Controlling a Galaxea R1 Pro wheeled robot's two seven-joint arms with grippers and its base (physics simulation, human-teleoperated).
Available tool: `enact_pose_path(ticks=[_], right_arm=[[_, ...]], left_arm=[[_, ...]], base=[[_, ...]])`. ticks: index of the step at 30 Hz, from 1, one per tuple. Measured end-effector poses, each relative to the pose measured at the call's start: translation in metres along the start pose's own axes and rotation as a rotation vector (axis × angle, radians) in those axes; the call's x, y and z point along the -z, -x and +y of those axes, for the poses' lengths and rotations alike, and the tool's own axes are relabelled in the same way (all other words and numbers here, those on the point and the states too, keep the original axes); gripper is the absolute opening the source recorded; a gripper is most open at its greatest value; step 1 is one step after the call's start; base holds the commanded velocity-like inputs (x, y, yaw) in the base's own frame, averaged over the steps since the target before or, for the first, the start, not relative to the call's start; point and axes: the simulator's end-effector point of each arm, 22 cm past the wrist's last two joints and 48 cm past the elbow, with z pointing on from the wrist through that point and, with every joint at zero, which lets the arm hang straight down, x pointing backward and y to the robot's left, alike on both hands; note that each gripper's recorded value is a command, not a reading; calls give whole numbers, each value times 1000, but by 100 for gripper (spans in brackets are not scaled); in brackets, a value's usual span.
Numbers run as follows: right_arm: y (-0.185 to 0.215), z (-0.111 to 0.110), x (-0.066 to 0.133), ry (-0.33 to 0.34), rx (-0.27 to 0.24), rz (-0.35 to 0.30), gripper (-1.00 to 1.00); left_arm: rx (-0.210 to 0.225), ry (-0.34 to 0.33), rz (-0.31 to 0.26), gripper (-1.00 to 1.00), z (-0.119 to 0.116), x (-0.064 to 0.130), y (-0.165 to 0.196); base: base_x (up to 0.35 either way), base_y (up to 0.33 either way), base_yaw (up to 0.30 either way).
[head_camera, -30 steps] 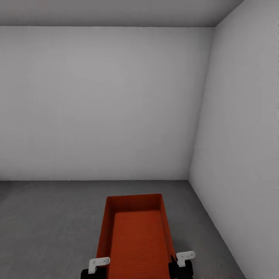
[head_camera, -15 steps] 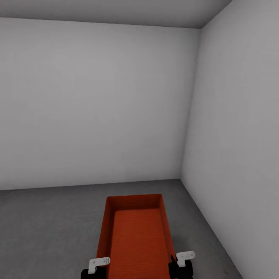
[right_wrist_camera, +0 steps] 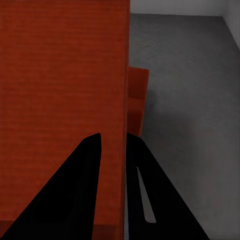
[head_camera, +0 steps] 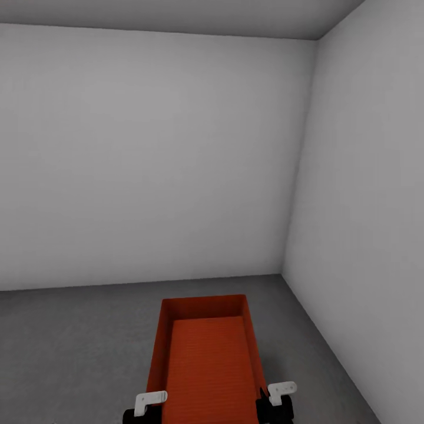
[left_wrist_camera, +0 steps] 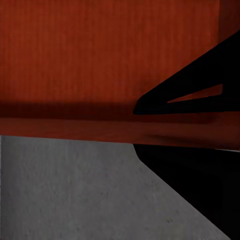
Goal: Move the two storage containers from the living room to the garage. In the garage, place one container on the floor and stack the other container on top of it (either order is fine).
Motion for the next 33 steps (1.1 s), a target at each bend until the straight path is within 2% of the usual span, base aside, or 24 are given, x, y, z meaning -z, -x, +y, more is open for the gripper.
enact_pose_path(ticks=[9,18,24,33], right_arm=[[0,0,0,0,-1,0,-100],[0,0,0,0,-3,1,-100],[-1,0,0,1,-3,1,-100],[-1,0,0,1,-3,2,-100]], left_arm=[[-1,-1,0,-100,0,0,0],[-1,0,0,-100,0,0,0],[-1,-1,0,-100,0,0,0],[0,0,1,-100,0,0,0]], base=[[25,-188,0],[2,-27,-249],[112,88,-228],[48,142,-26]])
